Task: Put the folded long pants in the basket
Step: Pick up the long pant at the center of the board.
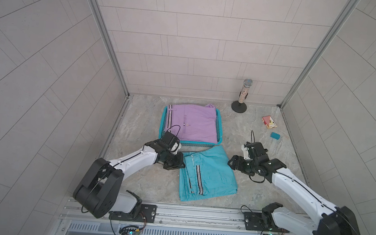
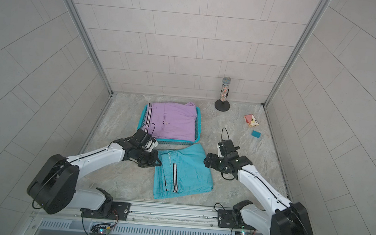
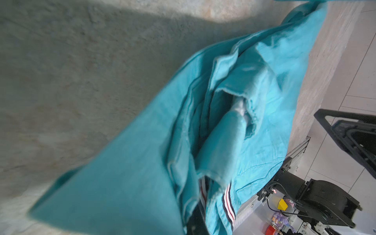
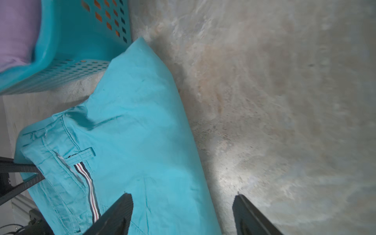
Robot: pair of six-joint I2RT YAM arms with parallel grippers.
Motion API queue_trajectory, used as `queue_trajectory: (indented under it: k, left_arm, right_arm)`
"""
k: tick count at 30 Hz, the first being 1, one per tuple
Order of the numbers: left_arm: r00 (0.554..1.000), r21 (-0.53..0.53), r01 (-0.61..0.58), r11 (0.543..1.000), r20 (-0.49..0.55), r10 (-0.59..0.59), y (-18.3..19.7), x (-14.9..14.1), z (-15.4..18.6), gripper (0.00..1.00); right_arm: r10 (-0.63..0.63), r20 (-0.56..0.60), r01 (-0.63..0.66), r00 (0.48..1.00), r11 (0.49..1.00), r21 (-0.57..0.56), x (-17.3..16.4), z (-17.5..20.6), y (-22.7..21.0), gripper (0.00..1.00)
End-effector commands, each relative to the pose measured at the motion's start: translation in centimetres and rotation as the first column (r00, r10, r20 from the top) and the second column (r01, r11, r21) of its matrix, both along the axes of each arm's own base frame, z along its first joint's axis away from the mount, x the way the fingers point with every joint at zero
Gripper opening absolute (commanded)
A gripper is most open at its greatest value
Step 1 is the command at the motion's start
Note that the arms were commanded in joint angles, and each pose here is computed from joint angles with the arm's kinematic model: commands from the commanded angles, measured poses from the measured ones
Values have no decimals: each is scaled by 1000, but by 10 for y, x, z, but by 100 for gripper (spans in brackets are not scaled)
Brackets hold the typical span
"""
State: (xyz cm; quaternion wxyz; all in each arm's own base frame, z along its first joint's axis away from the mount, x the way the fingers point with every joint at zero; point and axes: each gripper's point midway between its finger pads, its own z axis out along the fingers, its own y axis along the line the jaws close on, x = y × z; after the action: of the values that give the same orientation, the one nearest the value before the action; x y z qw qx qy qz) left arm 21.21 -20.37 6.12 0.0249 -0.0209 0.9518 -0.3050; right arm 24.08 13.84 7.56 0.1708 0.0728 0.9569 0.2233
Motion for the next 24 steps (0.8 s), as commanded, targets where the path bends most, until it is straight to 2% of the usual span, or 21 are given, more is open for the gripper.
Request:
queue_trajectory:
  k: [1, 4, 7, 10, 11, 13, 15, 16, 17, 24]
  left_arm:
    - [1000, 11, 11, 1000, -13, -11, 5, -7, 2, 0]
    - [1000, 10, 6, 1000, -21, -6, 6, -8, -2, 0]
    - [1000, 8, 4, 1000, -25, -4, 6, -8, -2, 0]
    - [1000, 3, 2, 1000, -28, -1, 6, -8, -1, 0]
    - [1000, 2, 0, 1000, -29, 0, 6, -7, -1, 0]
    - [999, -2, 0, 1000, -32, -1, 5, -8, 0, 0]
    - [1000, -6, -1, 1000, -29, 1, 5, -9, 4, 0]
    - [1000, -5, -2, 1000, -25, 1, 6, -9, 7, 0]
    - [1000, -5, -2, 1000, -20, 2, 7, -10, 11, 0]
    - [999, -61, -20, 998, 29, 22, 9, -21, 56, 0]
  right_arm:
    - [126, -7, -125, 992, 988, 93, 8, -7, 27, 78]
    - [141, -70, -129, 988, 980, 153, 8, -27, 39, 73]
    - [128, -113, -115, 985, 987, 116, 7, -44, 34, 70]
    - [125, -108, -114, 986, 988, 105, 8, -46, 32, 68]
    - [128, -104, -117, 986, 987, 108, 8, -45, 33, 64]
    - [131, -95, -121, 987, 986, 113, 9, -41, 34, 47]
    - [135, -81, -125, 988, 985, 120, 8, -35, 36, 13]
    - [134, -74, -124, 988, 985, 120, 7, -30, 36, 4]
    - [131, -63, -123, 989, 985, 119, 5, -24, 36, 0]
    - [151, 63, -156, 987, 983, 93, -25, 44, 37, 0]
